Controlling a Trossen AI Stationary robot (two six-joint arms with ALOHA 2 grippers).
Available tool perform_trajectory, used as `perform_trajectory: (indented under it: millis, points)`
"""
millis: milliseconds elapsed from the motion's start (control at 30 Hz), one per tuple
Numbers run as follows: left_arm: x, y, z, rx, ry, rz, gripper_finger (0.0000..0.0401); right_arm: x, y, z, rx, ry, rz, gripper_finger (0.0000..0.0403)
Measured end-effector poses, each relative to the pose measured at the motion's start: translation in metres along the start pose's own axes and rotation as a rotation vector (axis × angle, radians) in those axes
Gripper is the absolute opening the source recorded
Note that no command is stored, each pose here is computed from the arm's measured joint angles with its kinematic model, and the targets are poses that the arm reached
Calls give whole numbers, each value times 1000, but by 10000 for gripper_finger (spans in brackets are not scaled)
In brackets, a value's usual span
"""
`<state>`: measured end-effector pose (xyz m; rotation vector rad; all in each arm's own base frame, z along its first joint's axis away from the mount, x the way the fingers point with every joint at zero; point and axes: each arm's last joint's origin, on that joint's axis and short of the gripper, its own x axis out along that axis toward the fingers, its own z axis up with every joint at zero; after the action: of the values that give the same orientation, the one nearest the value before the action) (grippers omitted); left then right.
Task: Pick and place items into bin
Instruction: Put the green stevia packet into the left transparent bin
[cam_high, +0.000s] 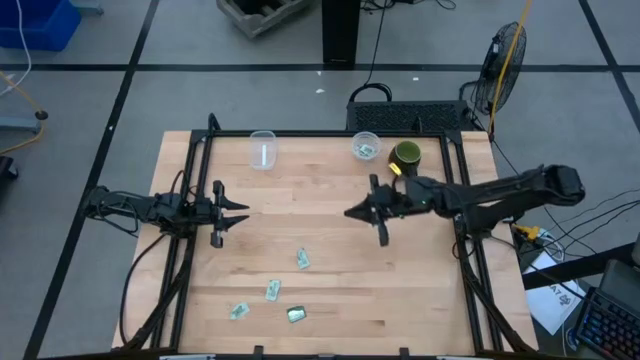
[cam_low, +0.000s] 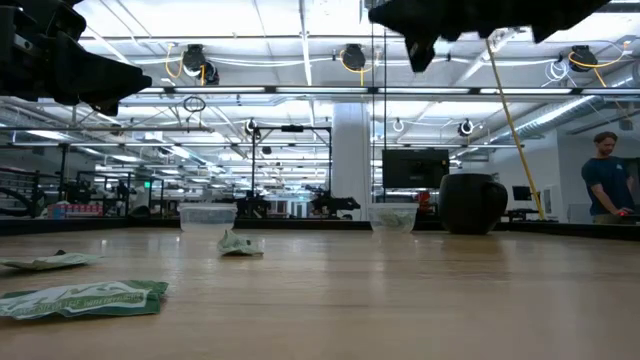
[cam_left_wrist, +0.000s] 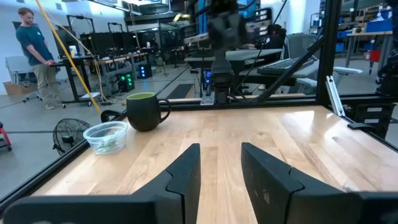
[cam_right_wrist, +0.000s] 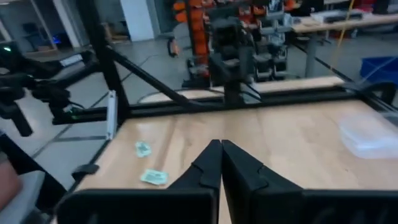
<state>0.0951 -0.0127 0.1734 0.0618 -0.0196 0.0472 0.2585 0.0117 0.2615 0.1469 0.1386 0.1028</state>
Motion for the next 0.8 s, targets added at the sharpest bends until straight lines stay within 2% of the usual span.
perform_trajectory:
  millis: [67,200,300,400,600,800]
  points:
    - [0,0,0,0,0,0,122,0,13,-1,-15,-3,3,1]
    - [0,0,0,0,0,0,122,-2,37,-10,-65,33,-75,1]
    - [0,0,0,0,0,0,122,-5,50,-22,-88,49,-115,1]
    - [0,0,0,0,0,0,122,-10,57,-36,-88,34,-106,0]
    - [0,0,0,0,0,0,122,-27,51,-74,-87,-35,-75,0]
    - [0,0,0,0,0,0,122,-61,38,-101,-83,-148,-59,0]
